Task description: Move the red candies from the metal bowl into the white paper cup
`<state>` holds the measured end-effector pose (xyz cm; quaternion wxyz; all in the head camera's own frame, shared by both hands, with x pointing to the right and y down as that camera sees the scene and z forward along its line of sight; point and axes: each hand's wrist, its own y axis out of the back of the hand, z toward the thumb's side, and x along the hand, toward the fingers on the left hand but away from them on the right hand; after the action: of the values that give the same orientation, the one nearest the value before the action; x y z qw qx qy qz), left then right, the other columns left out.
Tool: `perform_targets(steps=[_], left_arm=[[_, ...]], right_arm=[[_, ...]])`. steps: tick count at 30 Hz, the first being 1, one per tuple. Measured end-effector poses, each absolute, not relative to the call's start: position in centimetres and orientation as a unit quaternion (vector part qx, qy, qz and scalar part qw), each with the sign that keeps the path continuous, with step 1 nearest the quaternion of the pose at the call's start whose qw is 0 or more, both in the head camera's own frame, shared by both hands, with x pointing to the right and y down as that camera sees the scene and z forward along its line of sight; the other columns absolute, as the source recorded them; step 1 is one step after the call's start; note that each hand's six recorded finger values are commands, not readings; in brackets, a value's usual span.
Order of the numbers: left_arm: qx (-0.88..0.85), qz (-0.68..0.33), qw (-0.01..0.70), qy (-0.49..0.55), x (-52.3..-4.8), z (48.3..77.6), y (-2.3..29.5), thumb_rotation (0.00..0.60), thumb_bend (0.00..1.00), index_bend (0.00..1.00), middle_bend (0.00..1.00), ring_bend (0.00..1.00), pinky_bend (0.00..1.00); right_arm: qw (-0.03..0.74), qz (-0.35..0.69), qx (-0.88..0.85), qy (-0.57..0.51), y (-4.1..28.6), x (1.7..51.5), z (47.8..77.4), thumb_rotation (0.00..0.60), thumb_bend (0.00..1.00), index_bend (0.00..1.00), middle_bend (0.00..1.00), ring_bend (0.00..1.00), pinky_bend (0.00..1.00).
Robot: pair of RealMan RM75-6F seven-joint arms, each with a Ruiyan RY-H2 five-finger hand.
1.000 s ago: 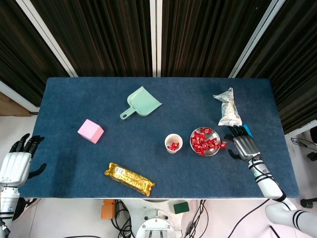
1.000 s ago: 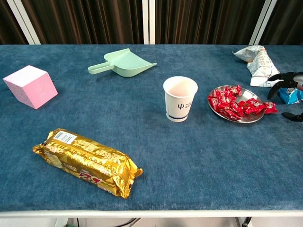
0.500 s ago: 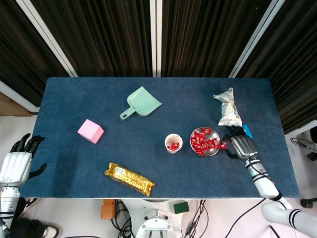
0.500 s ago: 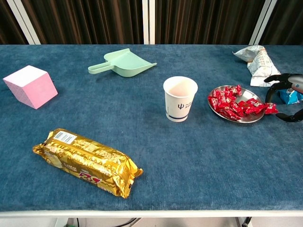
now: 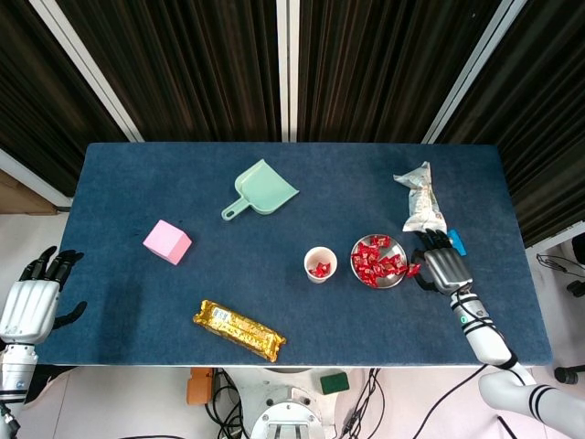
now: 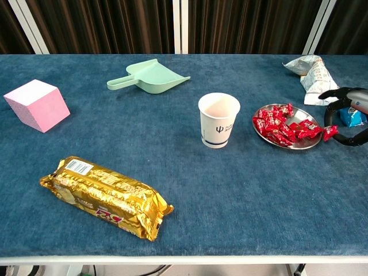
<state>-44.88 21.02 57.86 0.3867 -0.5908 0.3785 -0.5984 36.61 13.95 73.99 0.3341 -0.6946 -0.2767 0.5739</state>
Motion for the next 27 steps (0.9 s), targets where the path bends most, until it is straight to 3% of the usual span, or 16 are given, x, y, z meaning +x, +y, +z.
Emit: perform_targets(steps=[9, 17, 27], left_arm=[[-0.591, -0.598, 0.388, 0.378, -44.8, 57.8, 21.1, 0.6, 0.18, 0.17, 0.15, 0.06, 0.21], [-0.592, -0.597, 0.389, 0.377, -44.7, 57.9, 21.1, 0.6, 0.19, 0.17, 0.15, 0.06, 0.21], [-0.59, -0.599, 0.388, 0.377, -44.8, 57.9, 21.0, 0.6, 0.18, 0.17, 0.15, 0.06, 0.21]], right_arm=[[0.342, 0.572, -0.691, -0.281, 14.0, 37.1, 73.5, 0.6, 0.48, 0.65, 0.07, 0.0, 0.0], [0.372, 0.539, -0.687, -0.315, 13.3, 37.0, 69.9, 0.6, 0.48, 0.68, 0.08, 0.0, 0.0], [0.417, 0.466, -0.706, -0.333, 10.2, 31.2, 65.8, 0.6, 0.48, 0.68, 0.08, 0.0, 0.0]])
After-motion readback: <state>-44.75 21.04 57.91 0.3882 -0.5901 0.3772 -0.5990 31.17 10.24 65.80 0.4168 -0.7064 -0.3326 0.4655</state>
